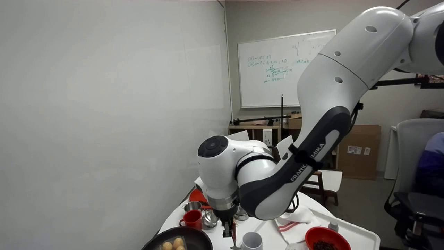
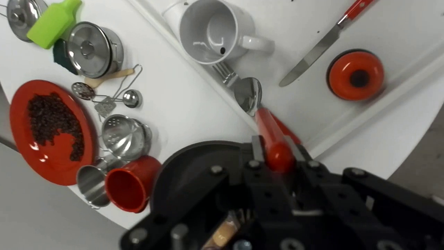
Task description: Take the spoon out of the grey mug and set it down on the table
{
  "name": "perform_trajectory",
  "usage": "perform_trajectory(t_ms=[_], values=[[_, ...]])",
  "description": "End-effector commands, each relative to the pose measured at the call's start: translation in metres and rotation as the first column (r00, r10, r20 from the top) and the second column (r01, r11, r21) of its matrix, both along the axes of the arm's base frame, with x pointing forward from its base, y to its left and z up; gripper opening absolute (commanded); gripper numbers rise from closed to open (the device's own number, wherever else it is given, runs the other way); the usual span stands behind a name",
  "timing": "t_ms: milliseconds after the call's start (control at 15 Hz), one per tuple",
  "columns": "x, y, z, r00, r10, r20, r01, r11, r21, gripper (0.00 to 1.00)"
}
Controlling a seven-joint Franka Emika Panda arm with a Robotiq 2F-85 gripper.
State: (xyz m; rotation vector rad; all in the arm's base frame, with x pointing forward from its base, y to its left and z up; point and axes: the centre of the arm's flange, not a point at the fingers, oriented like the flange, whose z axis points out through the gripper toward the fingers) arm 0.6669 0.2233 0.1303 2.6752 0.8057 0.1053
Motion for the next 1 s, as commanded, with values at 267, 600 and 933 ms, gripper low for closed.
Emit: perform_trajectory(t_ms=[267, 600, 933], values=[[-0.068, -0.001, 0.012, 0.940, 0.280, -0.195, -0.279, 0.960, 0.032, 0.09], [-0.086, -0.029, -0.013, 0.917, 0.293, -0.269, -0.346, 0.921, -0.177, 0.09], [-0.096, -0.048, -0.024, 0.939, 0.237, -0.249, -0.313, 0.889, -0.333, 0.08]])
